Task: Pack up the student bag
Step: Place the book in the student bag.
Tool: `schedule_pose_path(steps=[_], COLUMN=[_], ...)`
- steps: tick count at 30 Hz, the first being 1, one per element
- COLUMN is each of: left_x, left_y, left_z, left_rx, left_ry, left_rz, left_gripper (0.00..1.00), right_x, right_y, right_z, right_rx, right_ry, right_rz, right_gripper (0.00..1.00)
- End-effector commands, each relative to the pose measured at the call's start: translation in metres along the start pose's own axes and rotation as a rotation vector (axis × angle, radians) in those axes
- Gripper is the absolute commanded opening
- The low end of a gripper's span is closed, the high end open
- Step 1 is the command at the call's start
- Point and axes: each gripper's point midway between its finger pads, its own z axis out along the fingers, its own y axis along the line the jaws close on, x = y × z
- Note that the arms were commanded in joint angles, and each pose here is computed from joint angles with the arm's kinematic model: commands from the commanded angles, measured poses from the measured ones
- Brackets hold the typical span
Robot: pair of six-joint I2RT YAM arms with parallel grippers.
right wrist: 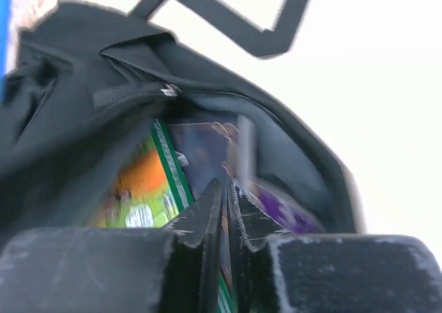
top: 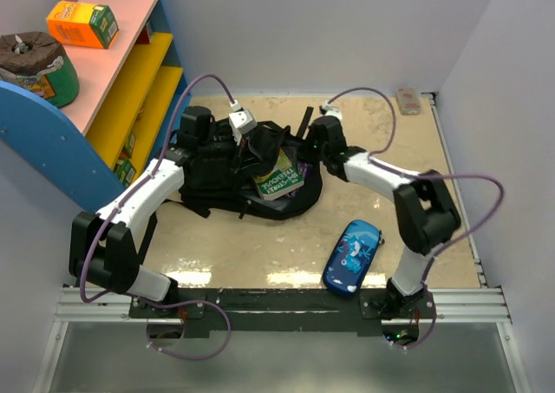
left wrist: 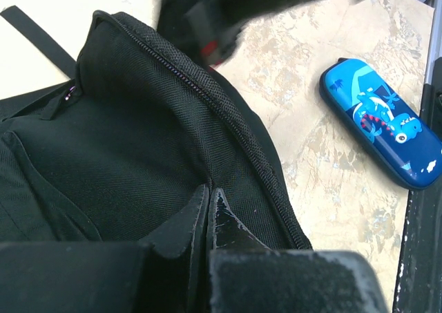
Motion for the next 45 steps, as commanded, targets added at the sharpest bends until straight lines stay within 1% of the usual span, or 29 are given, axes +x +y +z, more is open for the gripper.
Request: schedule_pose_path(steps=[1, 2, 3, 8, 9, 12, 16, 21, 22, 27, 30, 32, 33, 37, 39, 40, 42, 43, 45], left_x=[-0.029, -0.03, -0.03, -0.032, -0.033, -0.034, -0.035, -0.032, -0.031, -0.028, -0.025, -0.023, -0.021, -0.014, -0.012, -0.011, -0.011, -0.01, -0.01], left_y=[-0.01, -0.011, -0.01, -0.01, -0.009, -0.008, -0.006, -0.008, -0.008, -0.008, -0.009, -0.01, -0.011, -0.012, -0.013, -0.012, -0.013, -0.012, -0.013], left_z=[-0.01, -0.01, -0.011, -0.012, -0.012, -0.012, -0.013, -0.013, -0.013, -0.013, -0.013, -0.013, -0.013, -0.013, -0.012, -0.013, -0.013, -0.013, -0.013], left_rx=[0.023, 0.022, 0.019, 0.013, 0.01, 0.002, -0.009, -0.001, 0.0, -0.002, 0.006, 0.011, 0.014, 0.02, 0.024, 0.023, 0.024, 0.022, 0.024], left_ry=[-0.076, -0.078, -0.078, -0.077, -0.079, -0.078, -0.077, -0.068, -0.064, -0.053, -0.047, -0.043, -0.04, -0.029, -0.025, -0.023, -0.023, -0.02, -0.02], left_rz=[0.096, 0.099, 0.097, 0.101, 0.101, 0.107, 0.109, 0.098, 0.095, 0.099, 0.097, 0.104, 0.103, 0.1, 0.102, 0.103, 0.112, 0.111, 0.116], left_gripper=[0.0, 0.0, 0.0, 0.0, 0.0, 0.0, 0.0, 0.0, 0.0, 0.0, 0.0, 0.0, 0.0, 0.0, 0.0, 0.0, 0.0, 0.0, 0.0], right_x=[-0.06, -0.057, -0.037, 0.023, 0.036, 0.069, 0.089, 0.079, 0.087, 0.086, 0.073, 0.053, 0.048, 0.007, -0.012, -0.016, -0.022, -0.013, -0.013], right_y=[0.012, 0.018, 0.011, 0.019, 0.012, 0.01, 0.009, 0.021, 0.021, 0.036, 0.04, 0.038, 0.031, 0.009, 0.003, 0.0, 0.004, -0.001, 0.0], right_z=[-0.072, -0.088, -0.091, -0.126, -0.133, -0.138, -0.134, -0.12, -0.112, -0.09, -0.073, -0.062, -0.056, -0.042, -0.042, -0.04, -0.038, -0.033, -0.033], right_rx=[-0.069, -0.096, -0.085, -0.115, -0.109, -0.111, -0.111, -0.117, -0.111, -0.125, -0.112, -0.084, -0.056, 0.02, 0.059, 0.076, 0.084, 0.111, 0.125], right_ry=[-0.221, -0.208, -0.176, -0.116, -0.107, -0.056, -0.023, -0.048, -0.022, -0.021, -0.051, -0.078, -0.09, -0.187, -0.248, -0.259, -0.257, -0.22, -0.199], right_rz=[0.075, 0.079, 0.076, 0.052, 0.072, 0.068, 0.053, 0.037, 0.031, 0.017, 0.016, 0.033, 0.038, 0.084, 0.076, 0.076, 0.064, 0.048, 0.049], right_gripper=[0.04, 0.0, 0.0, 0.0, 0.0, 0.0, 0.0, 0.0, 0.0, 0.0, 0.0, 0.0, 0.0, 0.0, 0.0, 0.0, 0.0, 0.01, 0.08])
